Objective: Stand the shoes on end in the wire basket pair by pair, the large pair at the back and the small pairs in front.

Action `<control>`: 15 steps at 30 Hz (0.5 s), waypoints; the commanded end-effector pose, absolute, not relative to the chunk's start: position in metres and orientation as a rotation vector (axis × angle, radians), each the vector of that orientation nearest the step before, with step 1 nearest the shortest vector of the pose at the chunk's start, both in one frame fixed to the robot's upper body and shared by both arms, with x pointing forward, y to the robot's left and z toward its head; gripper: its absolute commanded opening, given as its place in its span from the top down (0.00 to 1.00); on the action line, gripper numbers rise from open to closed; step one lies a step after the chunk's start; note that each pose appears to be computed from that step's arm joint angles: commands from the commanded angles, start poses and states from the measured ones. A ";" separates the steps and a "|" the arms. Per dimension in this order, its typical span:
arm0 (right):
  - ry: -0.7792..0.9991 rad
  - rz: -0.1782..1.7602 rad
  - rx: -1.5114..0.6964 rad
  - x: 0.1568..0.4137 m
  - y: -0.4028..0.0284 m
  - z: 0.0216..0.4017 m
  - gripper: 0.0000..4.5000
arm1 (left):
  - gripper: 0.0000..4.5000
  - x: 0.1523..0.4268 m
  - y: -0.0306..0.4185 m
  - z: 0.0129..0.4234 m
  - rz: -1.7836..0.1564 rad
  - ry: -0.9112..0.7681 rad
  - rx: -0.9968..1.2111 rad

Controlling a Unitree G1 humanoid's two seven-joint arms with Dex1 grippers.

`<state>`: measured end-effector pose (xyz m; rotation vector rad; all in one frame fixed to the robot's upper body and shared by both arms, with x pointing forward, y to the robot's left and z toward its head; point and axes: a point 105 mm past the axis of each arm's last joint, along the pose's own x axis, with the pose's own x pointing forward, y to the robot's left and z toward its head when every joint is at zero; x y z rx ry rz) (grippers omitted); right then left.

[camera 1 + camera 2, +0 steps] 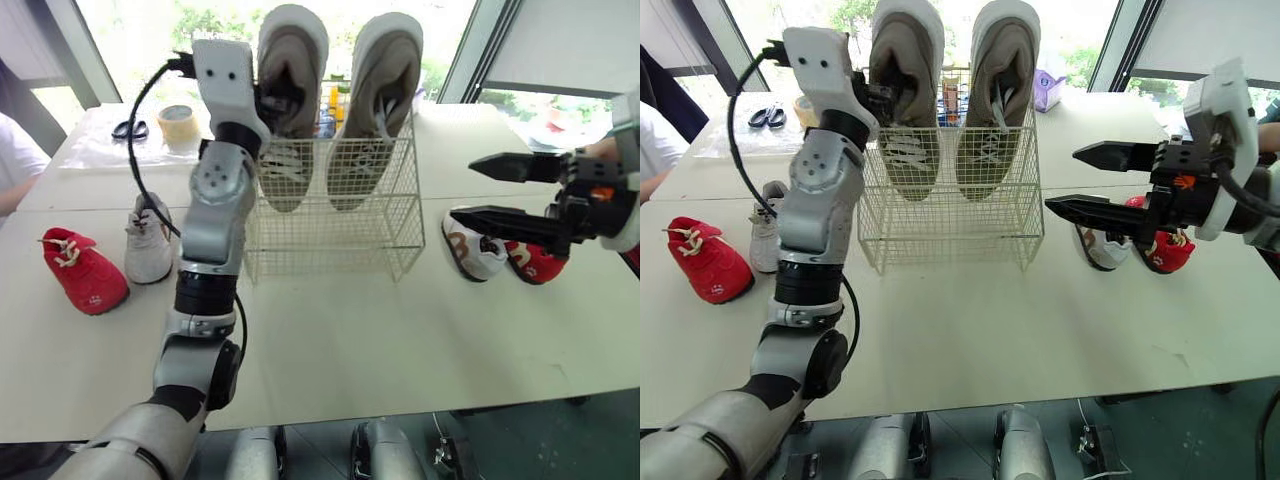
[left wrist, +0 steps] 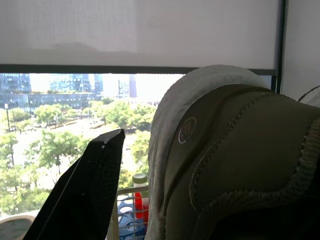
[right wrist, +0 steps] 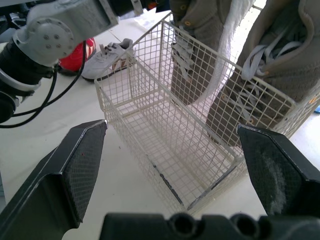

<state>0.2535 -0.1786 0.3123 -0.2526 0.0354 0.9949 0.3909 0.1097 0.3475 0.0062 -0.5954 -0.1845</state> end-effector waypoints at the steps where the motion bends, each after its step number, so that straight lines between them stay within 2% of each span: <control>1: -0.006 0.997 -0.268 0.255 -0.179 0.318 0.00 | 0.21 0.370 0.127 0.358 -0.250 -0.573 -0.046; 6: 0.001 0.992 -0.246 0.265 -0.181 0.310 0.00 | 0.21 0.344 0.137 0.338 -0.479 -0.379 -0.181; 9: -0.025 0.962 -0.202 0.277 -0.181 0.313 0.00 | 0.03 0.326 0.145 0.322 -0.599 -0.297 -0.156; 15: -0.023 0.903 -0.166 0.291 -0.186 0.306 0.00 | 0.01 0.299 0.157 0.292 -0.768 -0.151 -0.136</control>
